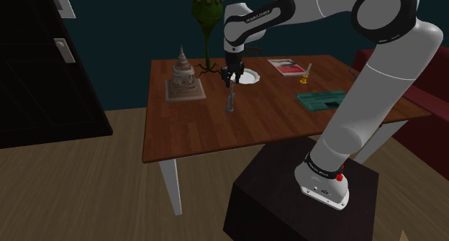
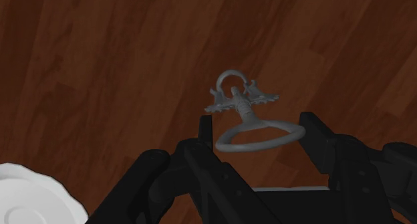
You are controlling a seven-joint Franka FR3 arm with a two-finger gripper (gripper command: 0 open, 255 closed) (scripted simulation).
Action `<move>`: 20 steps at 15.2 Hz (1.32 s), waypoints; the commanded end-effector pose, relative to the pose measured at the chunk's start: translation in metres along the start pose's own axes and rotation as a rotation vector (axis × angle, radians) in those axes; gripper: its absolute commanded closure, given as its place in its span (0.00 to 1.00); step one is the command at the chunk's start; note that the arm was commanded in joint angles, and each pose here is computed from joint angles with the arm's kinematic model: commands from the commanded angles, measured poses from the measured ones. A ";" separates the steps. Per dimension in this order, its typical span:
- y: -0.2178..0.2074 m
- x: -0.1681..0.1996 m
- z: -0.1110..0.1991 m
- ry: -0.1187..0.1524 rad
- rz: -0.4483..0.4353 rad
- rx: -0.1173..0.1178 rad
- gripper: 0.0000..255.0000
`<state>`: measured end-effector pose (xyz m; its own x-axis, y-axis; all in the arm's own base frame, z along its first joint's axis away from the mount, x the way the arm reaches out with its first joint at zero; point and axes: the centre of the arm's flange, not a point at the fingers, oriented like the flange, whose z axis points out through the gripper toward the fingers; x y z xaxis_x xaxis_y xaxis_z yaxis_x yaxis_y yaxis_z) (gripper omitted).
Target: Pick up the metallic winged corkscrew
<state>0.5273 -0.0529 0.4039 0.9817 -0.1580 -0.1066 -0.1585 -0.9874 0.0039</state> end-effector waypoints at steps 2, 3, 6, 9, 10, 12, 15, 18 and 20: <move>0.000 0.000 0.001 -0.002 0.000 0.000 1.00; -0.001 0.000 0.000 -0.002 0.000 0.000 1.00; -0.001 -0.002 -0.015 -0.002 0.000 0.000 1.00; 0.000 -0.003 -0.031 -0.002 0.000 0.000 1.00; 0.000 -0.004 -0.036 -0.002 0.000 0.000 1.00; 0.000 -0.005 -0.047 -0.002 0.000 0.000 1.00; 0.000 -0.007 -0.063 -0.002 0.000 0.000 1.00; 0.000 -0.008 -0.078 -0.002 0.000 0.000 1.00; 0.000 -0.009 -0.079 -0.002 0.000 0.000 1.00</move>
